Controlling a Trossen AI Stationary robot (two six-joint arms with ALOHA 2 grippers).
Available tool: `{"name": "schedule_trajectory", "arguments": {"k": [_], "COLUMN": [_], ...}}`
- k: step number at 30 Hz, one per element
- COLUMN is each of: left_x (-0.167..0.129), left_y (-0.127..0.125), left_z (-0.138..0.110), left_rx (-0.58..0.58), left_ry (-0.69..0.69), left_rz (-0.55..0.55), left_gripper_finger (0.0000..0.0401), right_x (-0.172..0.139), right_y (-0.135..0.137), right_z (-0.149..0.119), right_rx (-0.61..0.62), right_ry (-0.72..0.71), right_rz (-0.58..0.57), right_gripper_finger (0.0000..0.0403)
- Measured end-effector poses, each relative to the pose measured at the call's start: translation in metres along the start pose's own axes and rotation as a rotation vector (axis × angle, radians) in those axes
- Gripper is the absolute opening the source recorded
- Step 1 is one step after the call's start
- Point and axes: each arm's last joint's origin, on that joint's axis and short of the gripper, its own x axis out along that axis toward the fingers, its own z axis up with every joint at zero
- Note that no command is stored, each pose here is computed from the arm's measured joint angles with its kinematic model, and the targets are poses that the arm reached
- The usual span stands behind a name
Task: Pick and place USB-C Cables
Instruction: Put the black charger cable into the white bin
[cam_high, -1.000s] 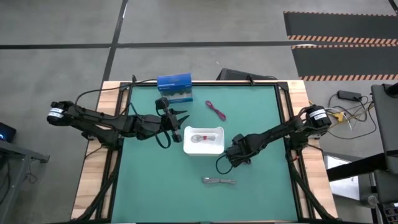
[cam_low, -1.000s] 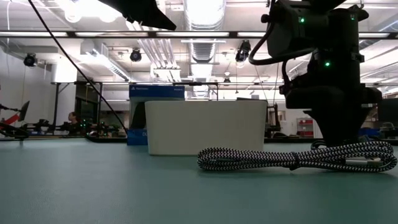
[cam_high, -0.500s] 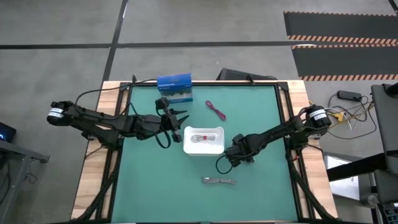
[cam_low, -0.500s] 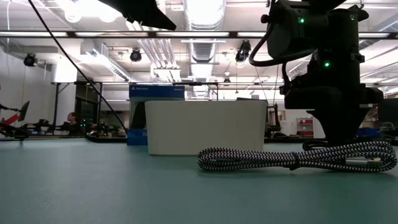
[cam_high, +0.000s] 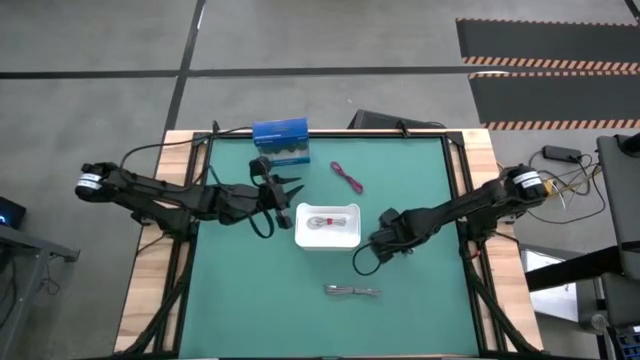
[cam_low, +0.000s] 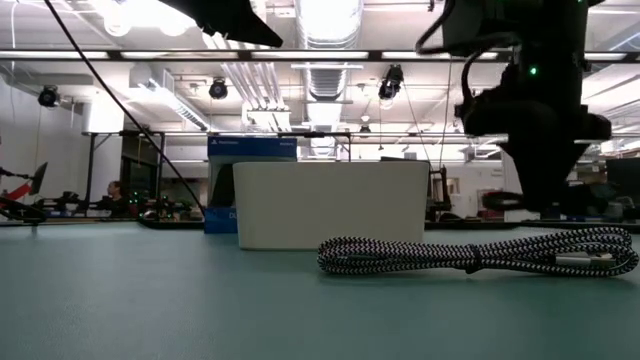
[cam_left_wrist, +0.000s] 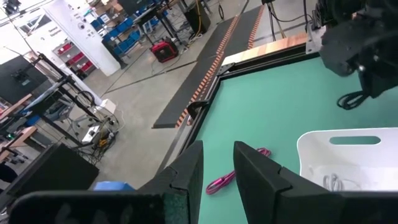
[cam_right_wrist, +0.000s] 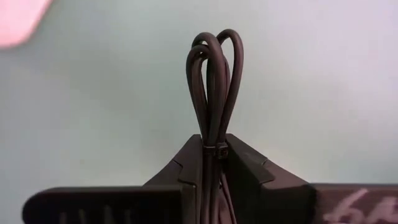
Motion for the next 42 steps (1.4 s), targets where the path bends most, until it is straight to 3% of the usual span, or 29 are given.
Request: {"name": "schedule_trajectory", "arguments": {"k": [13,21,31,42], "left_x": [-0.023,-0.037,-0.040,-0.041], "left_y": [0.013,0.017,0.018,0.018], "left_z": [0.000,-0.010,-0.017,-0.018], "left_rx": [-0.069,-0.142,-0.174,-0.174], "left_ry": [0.009,-0.010,-0.009,-0.010], "left_rz": [-0.027,-0.035,-0.035,-0.035], "left_gripper_finger": [0.0073,0.0073,0.0073,0.0073], "right_x": [-0.052,-0.076,-0.120,-0.153], "right_y": [-0.027,-0.026,-0.007,0.025], "right_z": [0.006,0.012,0.029,0.054], "right_rx": [-0.029,-0.107,-0.209,-0.320], "right_ry": [-0.299,-0.476,-0.539,-0.507], "right_rz": [0.120,0.233,0.295,0.347], "right_gripper_finger": [0.0042,0.0043,0.0043,0.0043]}}
